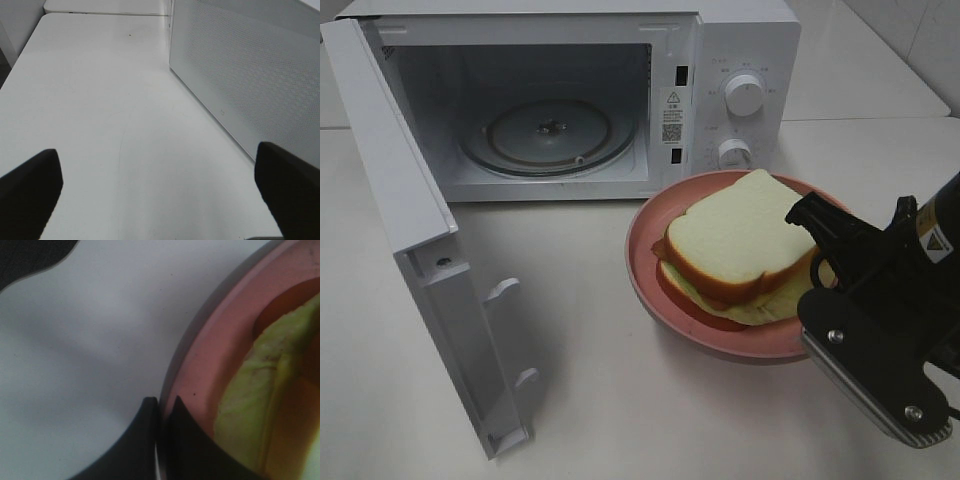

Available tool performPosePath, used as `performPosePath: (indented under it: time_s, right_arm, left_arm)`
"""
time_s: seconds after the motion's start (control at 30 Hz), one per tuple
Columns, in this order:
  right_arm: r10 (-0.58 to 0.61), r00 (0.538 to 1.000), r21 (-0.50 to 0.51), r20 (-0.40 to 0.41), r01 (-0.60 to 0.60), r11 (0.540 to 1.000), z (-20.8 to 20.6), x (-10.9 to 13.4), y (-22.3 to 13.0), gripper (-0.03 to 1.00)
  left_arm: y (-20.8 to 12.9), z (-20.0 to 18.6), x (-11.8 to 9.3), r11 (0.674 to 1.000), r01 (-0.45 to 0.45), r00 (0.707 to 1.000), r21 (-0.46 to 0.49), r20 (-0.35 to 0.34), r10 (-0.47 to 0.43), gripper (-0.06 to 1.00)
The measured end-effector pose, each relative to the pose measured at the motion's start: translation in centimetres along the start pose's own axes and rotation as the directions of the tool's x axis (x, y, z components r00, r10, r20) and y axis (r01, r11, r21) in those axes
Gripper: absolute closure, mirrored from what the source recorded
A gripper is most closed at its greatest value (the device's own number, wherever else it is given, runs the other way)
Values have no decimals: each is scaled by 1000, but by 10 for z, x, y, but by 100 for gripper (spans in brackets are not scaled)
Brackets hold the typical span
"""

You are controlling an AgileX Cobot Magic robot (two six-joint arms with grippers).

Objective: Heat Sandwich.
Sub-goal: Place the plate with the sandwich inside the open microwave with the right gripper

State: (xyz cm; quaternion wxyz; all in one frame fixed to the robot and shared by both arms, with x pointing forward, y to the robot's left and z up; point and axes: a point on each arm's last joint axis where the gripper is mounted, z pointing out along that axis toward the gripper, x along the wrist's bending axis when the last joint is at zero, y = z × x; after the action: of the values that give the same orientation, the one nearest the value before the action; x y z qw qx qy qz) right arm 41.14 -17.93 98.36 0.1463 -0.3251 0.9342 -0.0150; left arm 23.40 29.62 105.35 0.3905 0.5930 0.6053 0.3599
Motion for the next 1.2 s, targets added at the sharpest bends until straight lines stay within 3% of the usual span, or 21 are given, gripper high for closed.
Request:
performPosePath:
  time_s: [0.53, 1.2]
  right_arm:
    - [23, 1000, -54, 19, -22, 998, 8, -29, 4, 94]
    - [-28, 999, -139, 37, 33, 990, 22, -80, 12, 94]
  left_arm:
    - [0, 0, 0, 1000, 0, 1000, 0, 0, 0, -4]
    - [0, 0, 0, 1000, 0, 1000, 0, 0, 0, -4]
